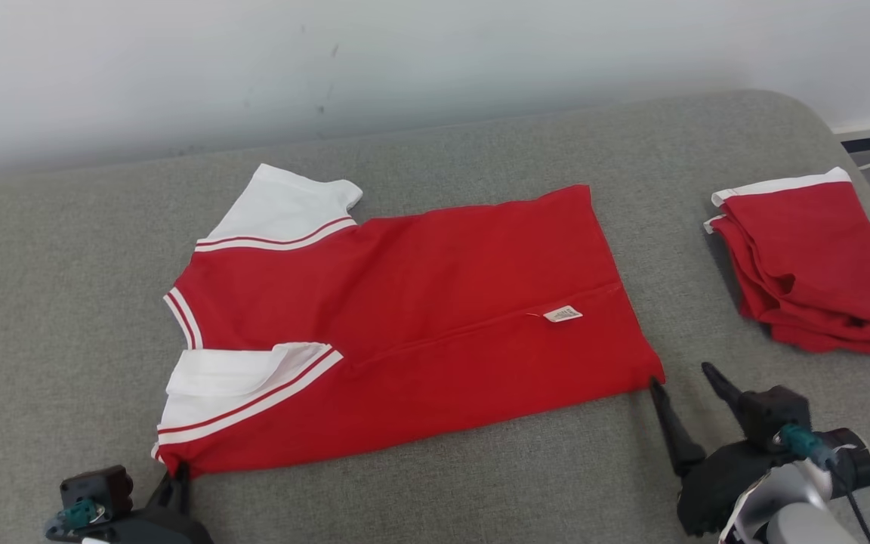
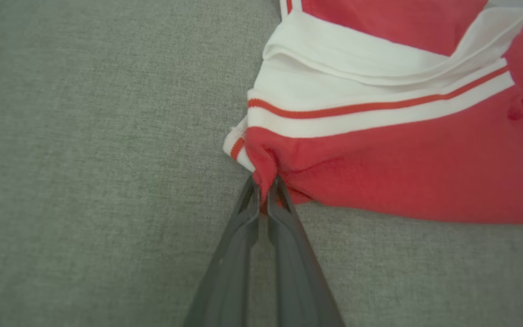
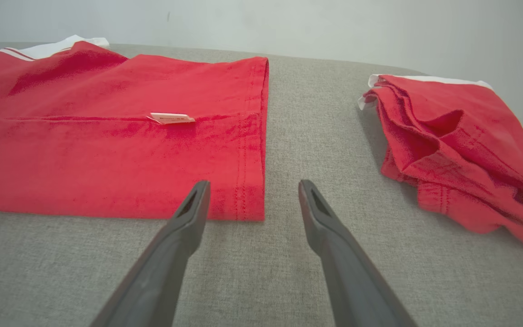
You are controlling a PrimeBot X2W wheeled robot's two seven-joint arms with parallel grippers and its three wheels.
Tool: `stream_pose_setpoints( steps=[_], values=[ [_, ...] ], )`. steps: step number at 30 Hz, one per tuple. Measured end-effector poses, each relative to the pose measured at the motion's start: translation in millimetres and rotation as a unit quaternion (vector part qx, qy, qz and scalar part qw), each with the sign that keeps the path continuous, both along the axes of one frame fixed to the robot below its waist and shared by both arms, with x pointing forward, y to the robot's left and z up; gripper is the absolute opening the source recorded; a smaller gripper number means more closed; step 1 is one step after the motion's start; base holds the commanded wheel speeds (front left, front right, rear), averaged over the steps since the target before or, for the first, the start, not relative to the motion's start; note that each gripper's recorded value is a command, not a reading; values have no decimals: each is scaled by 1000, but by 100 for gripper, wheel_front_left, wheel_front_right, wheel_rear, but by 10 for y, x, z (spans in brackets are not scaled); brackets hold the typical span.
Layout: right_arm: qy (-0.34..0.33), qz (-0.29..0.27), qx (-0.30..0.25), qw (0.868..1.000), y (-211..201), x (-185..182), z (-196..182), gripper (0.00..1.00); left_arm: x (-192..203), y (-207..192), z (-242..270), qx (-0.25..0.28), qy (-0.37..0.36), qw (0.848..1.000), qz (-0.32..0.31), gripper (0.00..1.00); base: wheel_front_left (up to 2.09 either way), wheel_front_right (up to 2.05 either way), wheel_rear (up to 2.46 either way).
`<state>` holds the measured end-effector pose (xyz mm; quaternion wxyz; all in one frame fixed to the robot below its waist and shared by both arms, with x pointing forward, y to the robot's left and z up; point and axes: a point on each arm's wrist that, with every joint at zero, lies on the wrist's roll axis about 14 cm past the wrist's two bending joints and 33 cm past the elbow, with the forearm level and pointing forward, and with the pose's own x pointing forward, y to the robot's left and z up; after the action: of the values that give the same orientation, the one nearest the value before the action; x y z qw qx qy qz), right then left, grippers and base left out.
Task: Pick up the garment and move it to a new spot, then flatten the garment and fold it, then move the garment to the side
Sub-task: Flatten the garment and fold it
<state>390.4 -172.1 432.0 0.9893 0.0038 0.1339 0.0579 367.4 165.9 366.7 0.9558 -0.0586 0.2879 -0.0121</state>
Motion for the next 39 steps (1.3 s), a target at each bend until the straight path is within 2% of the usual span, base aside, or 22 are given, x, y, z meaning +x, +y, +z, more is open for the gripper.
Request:
stream_pose_setpoints(
  steps=[5, 14, 21, 24, 25, 26, 27, 28, 29, 30, 39],
  values=[
    [26, -19, 3, 999, -109, 117, -106, 100, 37, -8, -6, -2, 0, 1000, -3, 0, 0, 0, 0],
    [63, -2, 13, 998, 15, 269, -281, 100, 88, -7, -2, -3, -2, 1000, -4, 0, 0, 0, 0],
    [117, 8, 20, 993, 124, 201, -548, 100, 98, 23, -6, -4, -3, 1000, 2, 0, 0, 0, 0],
    [119, 10, 20, 993, 133, 217, -554, 100, 93, 32, -8, -4, -4, 1000, 3, 0, 0, 0, 0],
    [119, 12, 20, 993, 137, 229, -549, 94, 90, 34, -11, -4, -3, 1000, 3, 0, 0, 0, 0],
    [119, 12, 19, 993, 133, 237, -548, 76, 88, 35, -13, -5, -3, 1000, 3, 0, 0, 0, 0],
    [120, 12, 20, 993, 134, 239, -551, 50, 88, 37, -13, -5, -3, 1000, 3, 0, 0, 0, 0],
    [120, 12, 21, 993, 137, 242, -549, 40, 88, 38, -12, -5, -5, 1000, 3, 0, 0, 0, 0],
    [120, 12, 24, 992, 141, 247, -546, 15, 87, 38, -14, -5, -4, 1000, 3, 0, 0, 0, 0],
    [120, 11, 26, 992, 141, 249, -546, 0, 88, 38, -11, -4, -5, 1000, 3, 0, 0, 0, 0],
    [119, 10, 33, 992, 121, 215, -533, 0, 66, 61, 4, -11, -6, 1000, 8, 0, 0, 0, 0]
  ],
)
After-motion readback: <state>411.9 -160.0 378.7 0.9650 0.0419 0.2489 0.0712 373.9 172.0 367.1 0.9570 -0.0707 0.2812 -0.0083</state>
